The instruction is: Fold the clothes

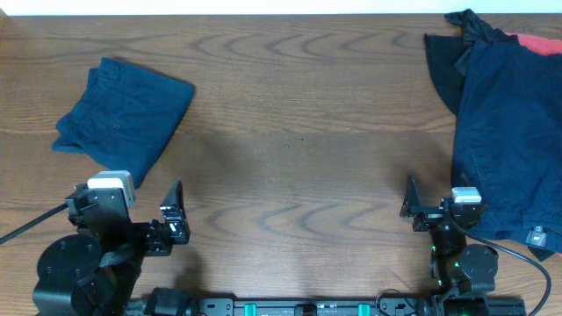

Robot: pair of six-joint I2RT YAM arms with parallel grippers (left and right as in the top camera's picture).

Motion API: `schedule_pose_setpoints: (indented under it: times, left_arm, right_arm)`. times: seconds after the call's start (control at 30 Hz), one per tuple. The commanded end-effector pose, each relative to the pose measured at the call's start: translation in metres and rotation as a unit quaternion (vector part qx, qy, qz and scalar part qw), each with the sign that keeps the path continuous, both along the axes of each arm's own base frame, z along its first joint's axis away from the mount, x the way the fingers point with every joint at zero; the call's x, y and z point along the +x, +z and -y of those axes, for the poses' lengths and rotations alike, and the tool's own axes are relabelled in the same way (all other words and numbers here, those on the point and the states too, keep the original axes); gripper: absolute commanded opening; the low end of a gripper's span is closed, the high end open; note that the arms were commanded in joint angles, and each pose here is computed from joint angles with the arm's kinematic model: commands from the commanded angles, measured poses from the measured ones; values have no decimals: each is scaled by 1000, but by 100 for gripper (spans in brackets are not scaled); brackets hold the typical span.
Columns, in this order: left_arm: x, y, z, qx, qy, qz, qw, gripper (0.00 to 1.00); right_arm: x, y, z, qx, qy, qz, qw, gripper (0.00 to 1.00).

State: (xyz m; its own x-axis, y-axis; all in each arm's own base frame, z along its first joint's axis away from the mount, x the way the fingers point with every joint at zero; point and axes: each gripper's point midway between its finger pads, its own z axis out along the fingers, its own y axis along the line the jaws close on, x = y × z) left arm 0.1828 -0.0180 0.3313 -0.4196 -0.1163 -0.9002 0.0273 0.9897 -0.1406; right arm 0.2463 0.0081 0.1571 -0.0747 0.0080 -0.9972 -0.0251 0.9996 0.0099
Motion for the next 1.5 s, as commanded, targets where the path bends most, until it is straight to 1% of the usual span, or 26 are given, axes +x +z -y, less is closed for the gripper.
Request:
schedule_pose_setpoints:
  times: [0.0, 1.07, 1.2, 1.3, 1.47]
  left_arm:
    - [0, -1, 0, -4, 2, -2, 1000, 98]
    - [0, -1, 0, -4, 2, -2, 1000, 98]
    - [-8, -17, -7, 19, 11, -36, 999, 98]
    - [-15, -38, -19, 23, 43, -75, 996, 98]
    - [-14, -74, -35, 32, 86, -77, 993, 98]
  right_arm:
    - [0, 0, -1, -8, 3, 1, 1000, 99]
    - [0, 0, -1, -9, 3, 1, 1000, 99]
    - [0, 0, -1, -8, 3, 1, 1000, 99]
    - [0, 0, -1, -9, 3, 1, 1000, 99]
    - [0, 0, -1, -9, 3, 1, 1000, 99]
